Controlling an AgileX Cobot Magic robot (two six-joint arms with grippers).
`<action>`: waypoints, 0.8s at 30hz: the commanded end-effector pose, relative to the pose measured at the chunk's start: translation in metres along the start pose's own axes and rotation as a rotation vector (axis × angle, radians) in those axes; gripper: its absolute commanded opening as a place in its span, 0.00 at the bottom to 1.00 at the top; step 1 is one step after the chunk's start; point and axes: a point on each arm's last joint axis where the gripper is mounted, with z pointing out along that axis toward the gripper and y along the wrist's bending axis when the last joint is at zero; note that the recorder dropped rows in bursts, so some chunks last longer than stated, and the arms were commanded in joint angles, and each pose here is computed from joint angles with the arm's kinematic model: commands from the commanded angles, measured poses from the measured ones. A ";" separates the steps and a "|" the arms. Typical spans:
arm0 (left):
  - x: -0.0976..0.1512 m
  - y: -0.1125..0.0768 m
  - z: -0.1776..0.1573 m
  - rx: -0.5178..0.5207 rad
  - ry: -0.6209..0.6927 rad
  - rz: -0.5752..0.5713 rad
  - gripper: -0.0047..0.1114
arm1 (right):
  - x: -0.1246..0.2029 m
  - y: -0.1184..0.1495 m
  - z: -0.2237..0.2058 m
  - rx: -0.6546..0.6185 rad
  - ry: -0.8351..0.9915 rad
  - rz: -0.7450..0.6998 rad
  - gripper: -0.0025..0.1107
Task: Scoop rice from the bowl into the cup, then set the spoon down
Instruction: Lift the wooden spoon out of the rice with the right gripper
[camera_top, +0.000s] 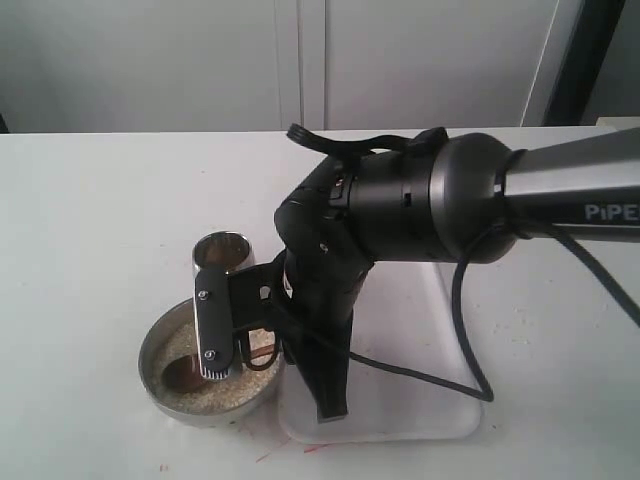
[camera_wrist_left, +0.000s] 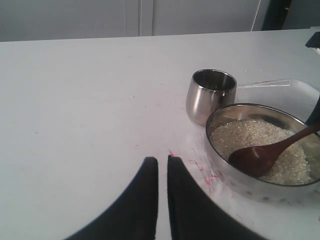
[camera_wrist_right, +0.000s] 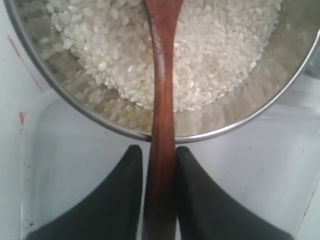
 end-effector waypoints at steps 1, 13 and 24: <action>-0.002 -0.001 0.000 0.010 -0.006 -0.010 0.16 | -0.002 -0.001 -0.001 0.004 -0.005 -0.006 0.12; -0.002 -0.001 0.000 0.010 -0.006 -0.010 0.16 | 0.004 -0.005 -0.060 0.090 -0.086 0.329 0.02; -0.002 -0.001 0.000 0.010 -0.006 -0.010 0.16 | -0.006 0.049 -0.132 0.063 0.011 0.522 0.02</action>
